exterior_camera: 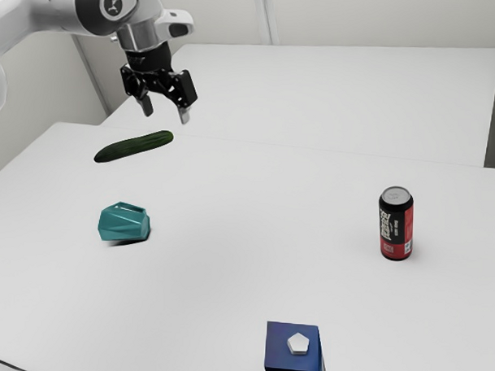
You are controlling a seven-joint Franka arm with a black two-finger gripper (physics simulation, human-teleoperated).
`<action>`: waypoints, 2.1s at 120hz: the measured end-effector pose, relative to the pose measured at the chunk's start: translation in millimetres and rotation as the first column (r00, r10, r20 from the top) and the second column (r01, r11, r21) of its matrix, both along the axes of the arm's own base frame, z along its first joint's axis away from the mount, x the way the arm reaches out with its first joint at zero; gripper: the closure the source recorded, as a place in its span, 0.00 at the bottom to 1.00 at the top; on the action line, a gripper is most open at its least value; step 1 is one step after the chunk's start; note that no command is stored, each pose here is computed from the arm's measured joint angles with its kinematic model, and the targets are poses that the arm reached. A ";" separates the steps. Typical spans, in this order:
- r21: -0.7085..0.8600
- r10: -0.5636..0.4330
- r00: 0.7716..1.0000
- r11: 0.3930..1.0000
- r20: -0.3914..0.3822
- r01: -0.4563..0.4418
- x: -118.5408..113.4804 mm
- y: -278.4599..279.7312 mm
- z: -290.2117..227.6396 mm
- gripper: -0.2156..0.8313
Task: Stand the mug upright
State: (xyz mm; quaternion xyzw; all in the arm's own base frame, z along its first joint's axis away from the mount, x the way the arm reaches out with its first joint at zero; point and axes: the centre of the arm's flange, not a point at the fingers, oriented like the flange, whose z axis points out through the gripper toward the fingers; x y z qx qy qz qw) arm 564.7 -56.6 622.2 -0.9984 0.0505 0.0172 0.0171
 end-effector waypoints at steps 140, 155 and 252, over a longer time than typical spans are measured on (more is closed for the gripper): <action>-0.400 0.214 0.971 0.885 -0.106 -0.238 -78.5 205.1 -147.7 0.21; -0.482 0.214 0.971 0.843 -0.109 -0.240 -84.8 249.2 -181.4 0.21; -0.730 0.097 0.993 0.683 0.060 -0.022 -71.9 365.1 -298.8 0.21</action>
